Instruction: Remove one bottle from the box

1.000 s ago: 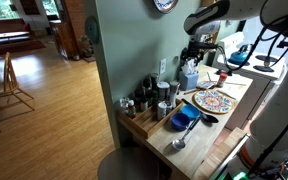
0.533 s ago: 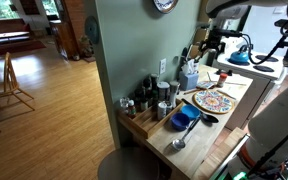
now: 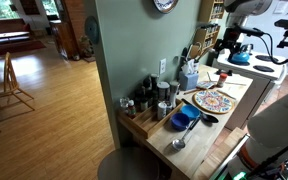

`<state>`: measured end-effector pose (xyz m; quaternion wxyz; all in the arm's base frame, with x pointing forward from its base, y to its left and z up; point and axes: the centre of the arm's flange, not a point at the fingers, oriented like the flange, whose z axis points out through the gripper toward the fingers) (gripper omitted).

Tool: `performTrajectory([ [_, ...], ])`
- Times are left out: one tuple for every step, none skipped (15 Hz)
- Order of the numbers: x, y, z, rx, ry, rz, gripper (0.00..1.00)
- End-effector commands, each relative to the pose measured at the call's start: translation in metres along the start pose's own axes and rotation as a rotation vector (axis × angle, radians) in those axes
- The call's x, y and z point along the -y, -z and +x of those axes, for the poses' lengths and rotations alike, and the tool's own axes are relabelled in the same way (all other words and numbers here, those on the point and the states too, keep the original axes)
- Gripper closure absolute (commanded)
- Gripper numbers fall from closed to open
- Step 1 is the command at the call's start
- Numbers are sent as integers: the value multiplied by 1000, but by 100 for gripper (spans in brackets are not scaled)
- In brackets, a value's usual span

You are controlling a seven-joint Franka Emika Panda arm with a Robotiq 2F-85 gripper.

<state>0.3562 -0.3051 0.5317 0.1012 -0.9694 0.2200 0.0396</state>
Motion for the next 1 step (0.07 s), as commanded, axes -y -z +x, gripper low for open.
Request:
performTrajectory([
  [-1,-1,-3,0,9,4,0],
])
